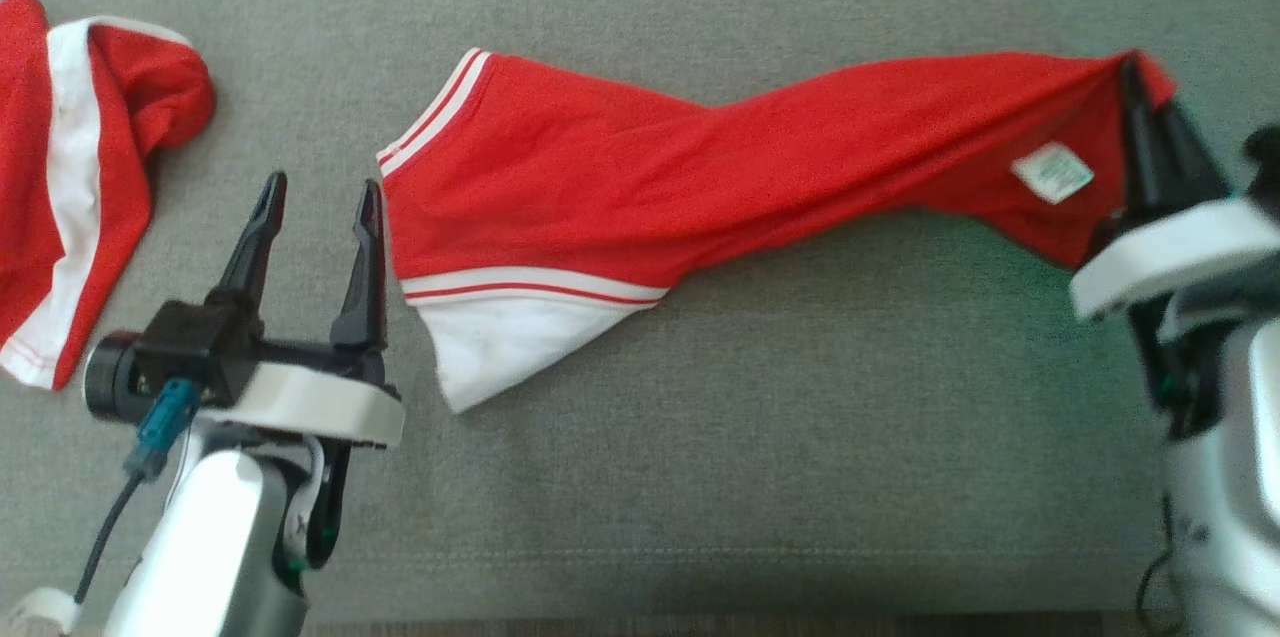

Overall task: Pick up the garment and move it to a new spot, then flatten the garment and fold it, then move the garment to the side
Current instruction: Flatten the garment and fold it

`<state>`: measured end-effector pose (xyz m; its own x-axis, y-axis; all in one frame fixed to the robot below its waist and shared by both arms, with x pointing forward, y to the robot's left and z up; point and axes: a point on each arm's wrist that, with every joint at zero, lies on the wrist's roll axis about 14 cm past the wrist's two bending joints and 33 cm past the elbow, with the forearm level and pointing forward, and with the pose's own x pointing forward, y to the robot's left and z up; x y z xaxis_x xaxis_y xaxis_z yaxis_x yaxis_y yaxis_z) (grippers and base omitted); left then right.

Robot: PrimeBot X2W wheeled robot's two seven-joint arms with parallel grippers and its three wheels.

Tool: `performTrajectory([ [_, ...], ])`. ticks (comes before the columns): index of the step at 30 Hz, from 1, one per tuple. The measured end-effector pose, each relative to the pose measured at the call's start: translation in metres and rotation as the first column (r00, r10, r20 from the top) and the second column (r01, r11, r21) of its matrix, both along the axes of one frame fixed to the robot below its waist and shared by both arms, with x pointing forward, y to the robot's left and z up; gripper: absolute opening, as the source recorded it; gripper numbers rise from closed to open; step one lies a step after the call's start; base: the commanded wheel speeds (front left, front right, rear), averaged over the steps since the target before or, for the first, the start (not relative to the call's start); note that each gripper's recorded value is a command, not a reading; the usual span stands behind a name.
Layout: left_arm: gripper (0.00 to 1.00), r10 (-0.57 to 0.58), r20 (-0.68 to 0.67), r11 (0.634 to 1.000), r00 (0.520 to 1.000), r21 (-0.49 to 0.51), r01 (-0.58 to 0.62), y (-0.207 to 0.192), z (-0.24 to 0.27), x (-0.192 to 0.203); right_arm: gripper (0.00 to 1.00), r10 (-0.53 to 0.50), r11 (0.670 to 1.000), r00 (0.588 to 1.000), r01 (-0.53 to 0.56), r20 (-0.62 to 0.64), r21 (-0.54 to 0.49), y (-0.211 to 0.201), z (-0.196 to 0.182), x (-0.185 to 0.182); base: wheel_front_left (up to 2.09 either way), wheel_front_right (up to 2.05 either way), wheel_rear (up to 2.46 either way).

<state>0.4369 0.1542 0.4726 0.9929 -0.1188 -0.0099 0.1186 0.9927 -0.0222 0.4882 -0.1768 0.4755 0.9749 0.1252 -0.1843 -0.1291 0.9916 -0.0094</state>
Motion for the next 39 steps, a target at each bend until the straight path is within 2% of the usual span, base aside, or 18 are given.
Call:
performTrajectory([
  [8,1.0,0.009,-0.017,1.0,1.0,0.004,-0.009,0.005,-0.009,0.009,0.0,-0.003,0.999,0.996,0.007,-0.087,0.044,-0.005,-0.033,0.041,0.0,0.0,0.0],
  [9,1.0,0.013,-0.023,1.0,1.0,0.006,-0.013,0.007,-0.011,0.009,0.03,0.0,0.999,0.995,0.004,-0.102,0.047,-0.004,-0.039,0.044,0.0,0.0,0.0],
  [10,1.0,0.016,-0.028,1.0,0.999,0.007,-0.016,0.007,-0.013,0.01,0.32,0.003,0.998,0.994,0.003,-0.113,0.056,-0.002,-0.044,0.046,0.0,0.0,0.0],
  [11,1.0,0.018,-0.032,1.0,0.999,0.007,-0.017,0.008,-0.015,0.01,0.72,0.006,0.998,0.993,0.002,-0.121,0.063,-0.001,-0.048,0.047,0.0,0.0,0.0],
  [12,1.0,0.018,-0.035,1.0,0.999,0.007,-0.018,0.008,-0.016,0.01,1.0,0.008,0.998,0.992,0.0,-0.126,0.065,0.0,-0.052,0.047,0.0,0.0,0.0],
  [20,1.0,0.002,-0.03,1.0,1.0,0.0,-0.002,0.001,-0.014,0.012,1.0,-0.007,0.997,0.994,0.015,-0.105,0.078,-0.007,-0.052,0.035,0.0,0.0,0.0],
  [27,1.0,-0.011,0.003,1.0,1.0,-0.005,0.011,-0.005,-0.001,0.011,1.0,-0.034,0.997,0.999,0.035,-0.013,0.067,-0.019,-0.027,-0.002,0.0,0.0,0.0],
  [33,1.0,-0.017,0.019,1.0,1.0,-0.001,0.018,-0.007,0.008,-0.001,1.0,-0.031,0.998,0.996,0.026,0.08,0.055,-0.008,0.01,-0.027,0.0,0.0,0.0],
  [39,1.0,-0.014,0.031,1.0,0.999,0.005,0.014,-0.006,0.016,-0.018,1.0,-0.014,0.999,0.997,0.01,0.072,0.048,0.004,0.019,-0.058,0.0,0.0,0.0],
])
